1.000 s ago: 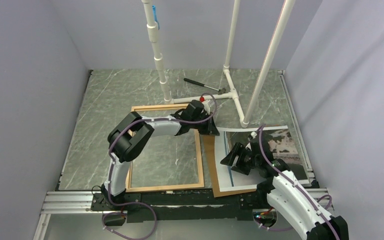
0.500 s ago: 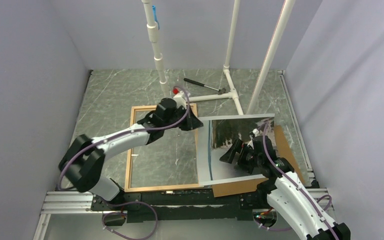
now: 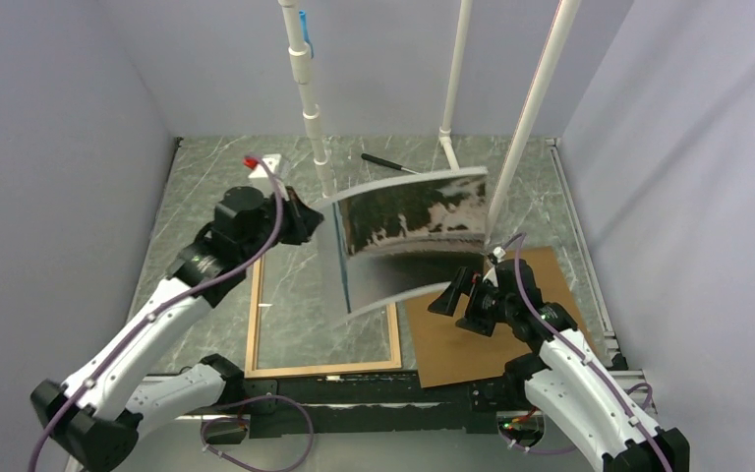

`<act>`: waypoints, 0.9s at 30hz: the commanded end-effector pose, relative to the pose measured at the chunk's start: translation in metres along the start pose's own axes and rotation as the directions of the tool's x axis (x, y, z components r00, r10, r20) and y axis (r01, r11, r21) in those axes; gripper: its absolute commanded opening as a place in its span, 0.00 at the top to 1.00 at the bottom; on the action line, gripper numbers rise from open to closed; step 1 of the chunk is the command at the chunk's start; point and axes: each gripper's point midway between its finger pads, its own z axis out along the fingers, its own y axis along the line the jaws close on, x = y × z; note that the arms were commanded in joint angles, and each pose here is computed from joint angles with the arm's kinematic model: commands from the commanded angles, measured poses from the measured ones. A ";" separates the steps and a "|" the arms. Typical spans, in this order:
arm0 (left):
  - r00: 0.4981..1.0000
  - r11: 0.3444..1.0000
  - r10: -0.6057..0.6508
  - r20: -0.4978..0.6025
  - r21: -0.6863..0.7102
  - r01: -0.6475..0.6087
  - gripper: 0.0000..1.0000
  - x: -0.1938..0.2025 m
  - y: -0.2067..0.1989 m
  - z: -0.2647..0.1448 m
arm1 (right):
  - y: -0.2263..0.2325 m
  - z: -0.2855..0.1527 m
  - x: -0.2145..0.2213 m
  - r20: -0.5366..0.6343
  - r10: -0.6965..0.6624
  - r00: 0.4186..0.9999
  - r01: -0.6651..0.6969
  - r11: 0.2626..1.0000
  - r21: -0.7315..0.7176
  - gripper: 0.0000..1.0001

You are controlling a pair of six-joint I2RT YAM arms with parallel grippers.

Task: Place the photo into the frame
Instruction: Pick up the photo from the corner of the board, then turn over the photo from the photo frame.

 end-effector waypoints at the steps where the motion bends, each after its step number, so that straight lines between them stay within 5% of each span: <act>1: 0.987 0.974 0.133 0.090 -0.198 -0.114 1.00 -0.046 0.022 -0.055 | 0.031 -0.007 -0.015 0.029 -0.047 0.998 0.050 0.994 -0.096 0.00; 9: 0.947 0.923 0.249 0.203 -0.347 -0.168 1.00 -0.100 0.027 -0.120 | 0.048 -0.011 -0.023 0.036 -0.074 0.997 0.078 0.987 -0.138 0.00; 14: 0.907 0.948 0.315 0.278 -0.142 -0.286 1.00 -0.115 -0.022 -0.140 | 0.055 -0.014 -0.025 0.036 -0.081 0.996 0.086 0.984 -0.155 0.00; 22: 0.925 0.910 0.363 0.109 0.171 -0.378 1.00 -0.057 -0.077 -0.093 | 0.066 -0.020 -0.031 0.055 -0.081 0.995 0.089 0.979 -0.184 0.00; 27: 0.939 0.911 0.345 0.000 0.240 -0.335 1.00 -0.002 -0.089 -0.051 | 0.065 -0.021 -0.034 0.048 -0.051 0.998 0.059 0.980 -0.190 0.00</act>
